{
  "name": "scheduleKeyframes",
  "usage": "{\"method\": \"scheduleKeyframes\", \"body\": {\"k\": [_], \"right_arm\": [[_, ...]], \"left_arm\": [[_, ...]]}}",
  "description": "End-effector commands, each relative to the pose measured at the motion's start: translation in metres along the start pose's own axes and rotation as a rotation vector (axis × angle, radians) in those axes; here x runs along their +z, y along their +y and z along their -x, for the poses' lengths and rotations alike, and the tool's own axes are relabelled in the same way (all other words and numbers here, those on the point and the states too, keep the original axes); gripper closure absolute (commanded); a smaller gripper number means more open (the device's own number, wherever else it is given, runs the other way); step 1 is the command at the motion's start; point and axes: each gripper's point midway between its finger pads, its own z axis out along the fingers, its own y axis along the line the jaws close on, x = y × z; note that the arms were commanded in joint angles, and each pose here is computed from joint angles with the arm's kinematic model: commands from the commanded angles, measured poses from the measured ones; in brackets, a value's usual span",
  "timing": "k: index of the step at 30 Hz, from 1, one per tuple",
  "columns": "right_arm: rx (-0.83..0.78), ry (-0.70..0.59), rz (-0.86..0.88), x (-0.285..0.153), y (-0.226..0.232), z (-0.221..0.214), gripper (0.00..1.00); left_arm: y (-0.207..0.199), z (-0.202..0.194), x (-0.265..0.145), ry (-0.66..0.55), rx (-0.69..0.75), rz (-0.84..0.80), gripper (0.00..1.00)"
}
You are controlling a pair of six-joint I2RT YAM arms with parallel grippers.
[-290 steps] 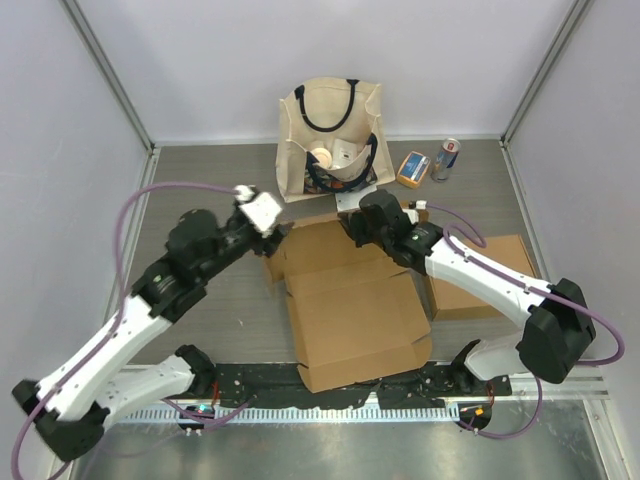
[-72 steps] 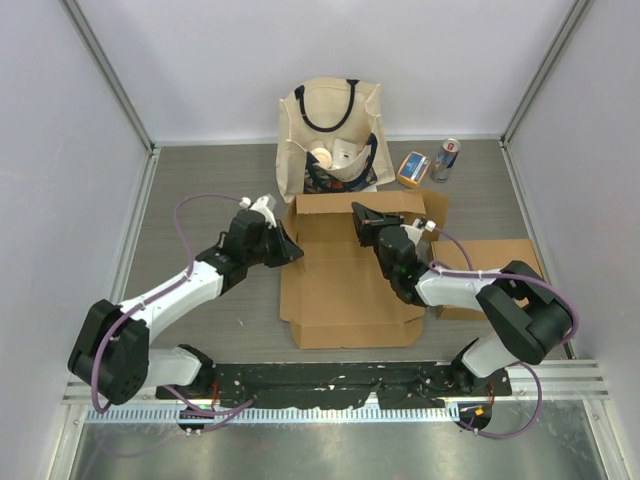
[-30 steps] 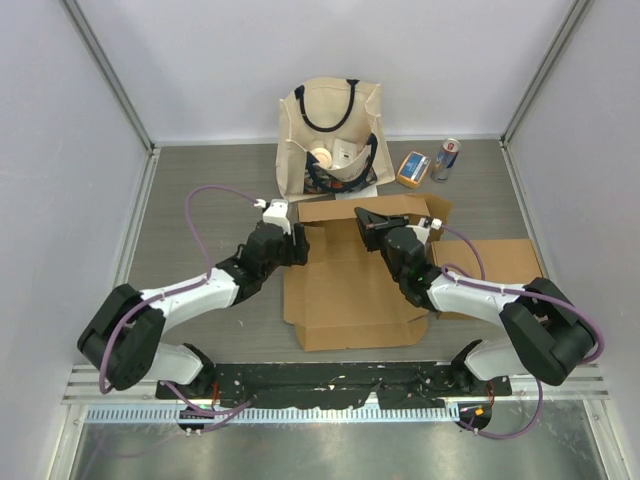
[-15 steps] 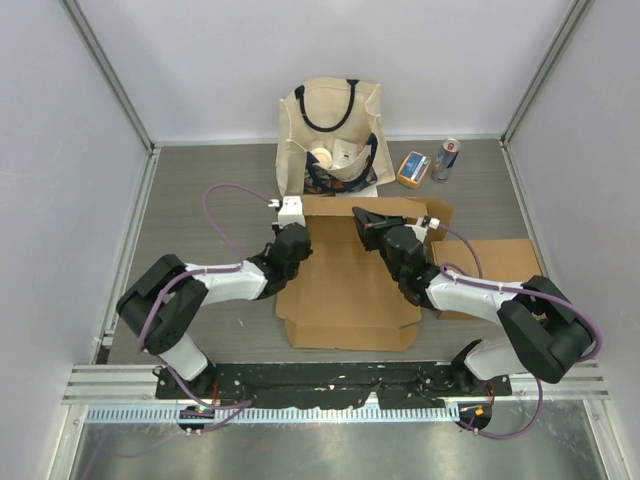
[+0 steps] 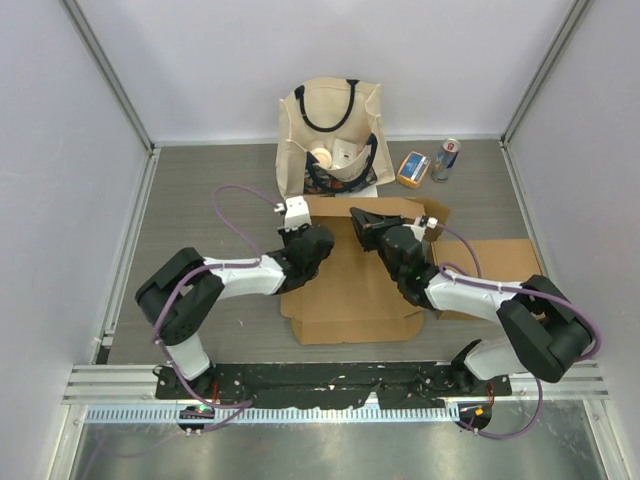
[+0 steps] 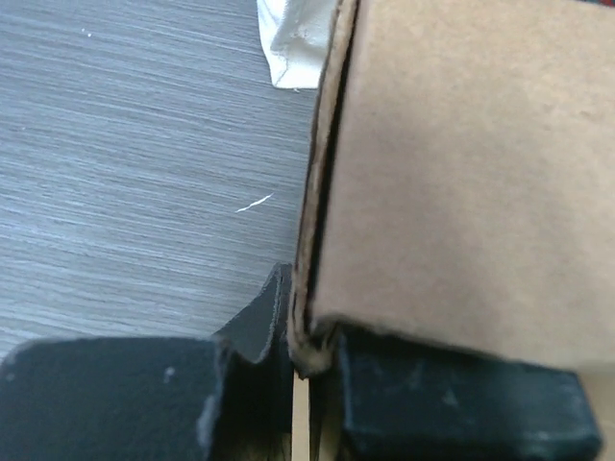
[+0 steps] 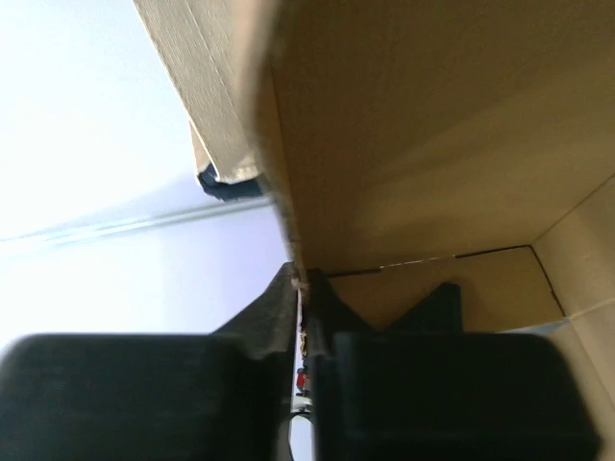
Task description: Fold the paper box
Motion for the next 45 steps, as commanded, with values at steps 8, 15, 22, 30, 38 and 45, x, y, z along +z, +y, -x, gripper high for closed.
{"method": "scheduleKeyframes", "body": {"k": [8, 15, 22, 30, 38, 45], "right_arm": [[-1.043, 0.239, -0.166, -0.060, -0.016, 0.026, 0.26], [-1.459, 0.346, -0.280, -0.100, 0.052, 0.075, 0.22], [-1.366, 0.352, -0.382, -0.052, 0.054, 0.078, 0.22], [-1.092, 0.496, -0.283, -0.030, 0.032, 0.043, 0.32], [-0.689, 0.499, 0.054, -0.020, 0.054, 0.015, 0.98], [-0.924, 0.294, -0.123, -0.033, 0.033, 0.082, 0.16]], "left_arm": [[0.039, -0.002, -0.015, -0.019, 0.139, -0.135, 1.00], [0.048, -0.013, -0.021, 0.014, 0.158, -0.152, 1.00], [0.055, -0.012, -0.026, 0.016, 0.129, -0.142, 1.00], [0.053, -0.014, -0.026, 0.020, 0.131, -0.152, 1.00], [0.054, -0.009, -0.030, 0.011, 0.100, -0.163, 1.00], [0.062, -0.012, -0.030, 0.020, 0.067, -0.121, 1.00]]}}
